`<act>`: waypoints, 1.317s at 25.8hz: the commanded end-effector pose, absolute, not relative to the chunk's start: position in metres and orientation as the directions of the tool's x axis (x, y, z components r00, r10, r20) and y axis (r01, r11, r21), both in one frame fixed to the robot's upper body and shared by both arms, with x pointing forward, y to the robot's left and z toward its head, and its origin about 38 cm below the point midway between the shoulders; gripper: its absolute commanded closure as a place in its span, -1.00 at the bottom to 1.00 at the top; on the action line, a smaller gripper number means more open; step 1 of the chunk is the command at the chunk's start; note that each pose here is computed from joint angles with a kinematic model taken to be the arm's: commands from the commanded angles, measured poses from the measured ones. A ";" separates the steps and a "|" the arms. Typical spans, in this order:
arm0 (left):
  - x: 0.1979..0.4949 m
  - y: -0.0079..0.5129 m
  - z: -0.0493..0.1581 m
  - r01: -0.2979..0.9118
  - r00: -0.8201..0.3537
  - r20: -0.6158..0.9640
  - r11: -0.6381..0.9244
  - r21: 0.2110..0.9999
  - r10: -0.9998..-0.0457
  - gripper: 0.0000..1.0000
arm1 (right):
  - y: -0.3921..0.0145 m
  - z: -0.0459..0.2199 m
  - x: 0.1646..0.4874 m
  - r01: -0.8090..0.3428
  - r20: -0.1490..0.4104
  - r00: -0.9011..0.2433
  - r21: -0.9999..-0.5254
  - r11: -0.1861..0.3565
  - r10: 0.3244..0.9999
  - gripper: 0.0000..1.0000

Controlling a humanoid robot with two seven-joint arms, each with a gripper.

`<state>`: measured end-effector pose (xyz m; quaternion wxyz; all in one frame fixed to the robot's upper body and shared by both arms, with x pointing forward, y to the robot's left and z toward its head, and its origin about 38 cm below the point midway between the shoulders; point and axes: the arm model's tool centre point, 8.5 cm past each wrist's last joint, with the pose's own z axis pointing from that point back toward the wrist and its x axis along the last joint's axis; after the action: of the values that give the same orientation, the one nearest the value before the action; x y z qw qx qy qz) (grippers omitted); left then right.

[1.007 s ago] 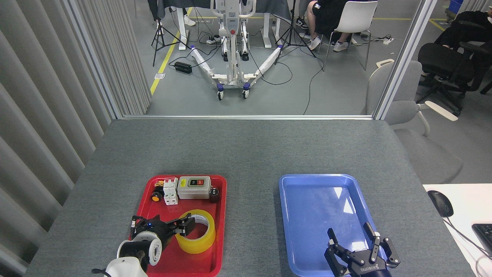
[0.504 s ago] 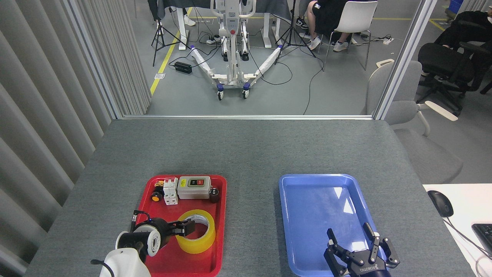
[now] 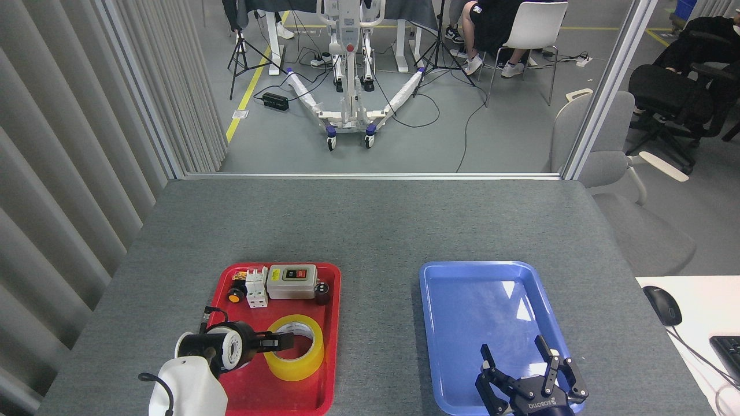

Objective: Place and move tape with both arms
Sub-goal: 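Grasp the yellow tape roll in the red tray with the left gripper, then lift the yellow tape roll with the left gripper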

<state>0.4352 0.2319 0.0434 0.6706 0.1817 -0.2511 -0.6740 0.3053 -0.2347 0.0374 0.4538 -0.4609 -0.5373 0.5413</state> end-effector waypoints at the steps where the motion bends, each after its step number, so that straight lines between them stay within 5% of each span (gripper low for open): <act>1: 0.437 0.229 0.040 0.824 -0.038 0.093 0.021 0.567 -0.995 -1.00 | -0.234 0.037 0.305 0.004 -0.019 -0.164 -1.000 -0.018 0.986 -0.99; 24: 0.447 0.222 0.023 0.861 -0.076 0.003 -0.064 0.505 -0.997 -0.90 | -0.234 0.039 0.306 0.010 -0.020 -0.164 -1.000 -0.018 0.986 -0.99; 26: 0.448 0.222 0.024 0.858 -0.078 0.002 -0.066 0.510 -0.997 -0.74 | -0.234 0.039 0.307 0.011 -0.020 -0.165 -1.000 -0.018 0.986 -0.98; 31: 0.448 0.222 0.024 0.855 -0.087 -0.001 -0.075 0.513 -0.996 0.06 | -0.234 0.040 0.307 0.013 -0.018 -0.166 -1.000 -0.016 0.986 -0.99; 34: 0.448 0.222 0.025 0.853 -0.104 -0.002 -0.090 0.514 -0.995 0.31 | -0.234 0.040 0.307 0.013 -0.020 -0.166 -1.000 -0.018 0.986 -0.99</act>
<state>0.4482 0.2216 0.0244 0.6492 0.1796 -0.1967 -0.7124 0.3073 -0.2338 0.0397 0.4492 -0.4641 -0.5382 0.5414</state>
